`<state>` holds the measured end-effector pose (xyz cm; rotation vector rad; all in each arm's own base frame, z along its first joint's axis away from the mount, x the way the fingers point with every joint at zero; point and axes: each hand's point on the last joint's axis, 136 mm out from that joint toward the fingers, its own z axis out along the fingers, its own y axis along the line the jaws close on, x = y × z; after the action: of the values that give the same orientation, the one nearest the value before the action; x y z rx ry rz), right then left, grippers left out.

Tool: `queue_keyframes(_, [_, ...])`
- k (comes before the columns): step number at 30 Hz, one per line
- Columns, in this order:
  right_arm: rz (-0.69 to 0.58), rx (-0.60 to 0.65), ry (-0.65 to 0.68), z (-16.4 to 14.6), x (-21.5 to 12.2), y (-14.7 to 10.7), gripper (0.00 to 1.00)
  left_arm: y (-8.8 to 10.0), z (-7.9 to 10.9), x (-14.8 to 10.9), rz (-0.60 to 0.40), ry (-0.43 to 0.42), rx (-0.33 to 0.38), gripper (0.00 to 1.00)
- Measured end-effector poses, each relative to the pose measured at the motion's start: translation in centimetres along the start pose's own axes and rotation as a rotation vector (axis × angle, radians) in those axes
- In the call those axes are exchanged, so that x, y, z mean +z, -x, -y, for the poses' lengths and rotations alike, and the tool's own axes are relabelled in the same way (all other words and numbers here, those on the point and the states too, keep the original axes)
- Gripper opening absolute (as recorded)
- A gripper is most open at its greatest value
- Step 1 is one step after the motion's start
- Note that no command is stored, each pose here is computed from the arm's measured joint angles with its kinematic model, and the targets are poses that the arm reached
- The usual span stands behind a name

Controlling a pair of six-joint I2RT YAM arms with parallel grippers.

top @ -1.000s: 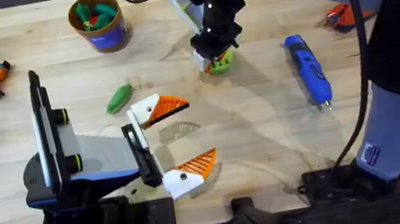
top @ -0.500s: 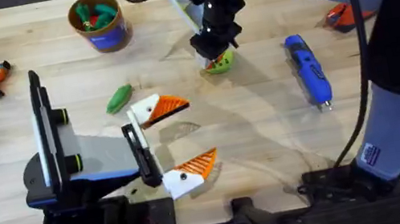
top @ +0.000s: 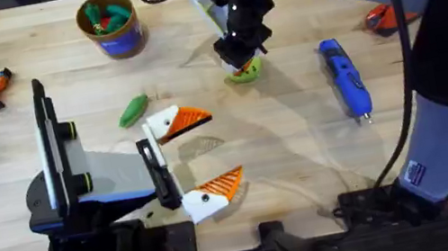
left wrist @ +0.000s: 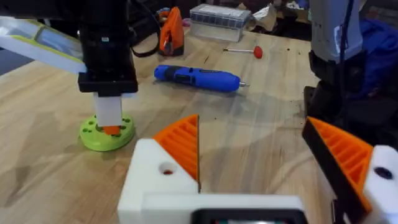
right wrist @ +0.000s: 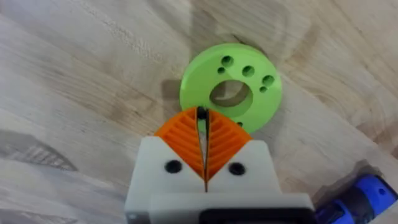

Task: Pick up the gripper from the table and insert it into the empty holder that is missing its gripper. Then pick up a screw, insert it into the mounting hole, and use the screwdriver to tighten it. Finally, clean up the table by picking up the vegetable and placing it into the bucket.

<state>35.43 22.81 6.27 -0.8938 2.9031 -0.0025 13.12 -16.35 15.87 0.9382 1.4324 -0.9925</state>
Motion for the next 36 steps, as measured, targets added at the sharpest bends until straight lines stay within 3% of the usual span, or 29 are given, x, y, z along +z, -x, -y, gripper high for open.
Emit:
queue_keyframes(19, [-0.005, -0.002, -0.002, 0.0, -1.0, -0.1, 0.007, 0.0, 0.0, 0.0, 0.0, 0.0, 0.0, 0.986])
queue_keyframes(30, [0.204, 0.006, -0.013, 0.5, -12.3, 0.9, 0.007, 0.0, 0.0, 0.0, 0.0, 0.0, 0.0, 0.986])
queue_keyframes(36, [0.285, 0.009, -0.016, 0.6, -16.3, 0.0, 0.007, 0.0, 0.0, 0.0, 0.0, 0.0, 0.0, 0.986])
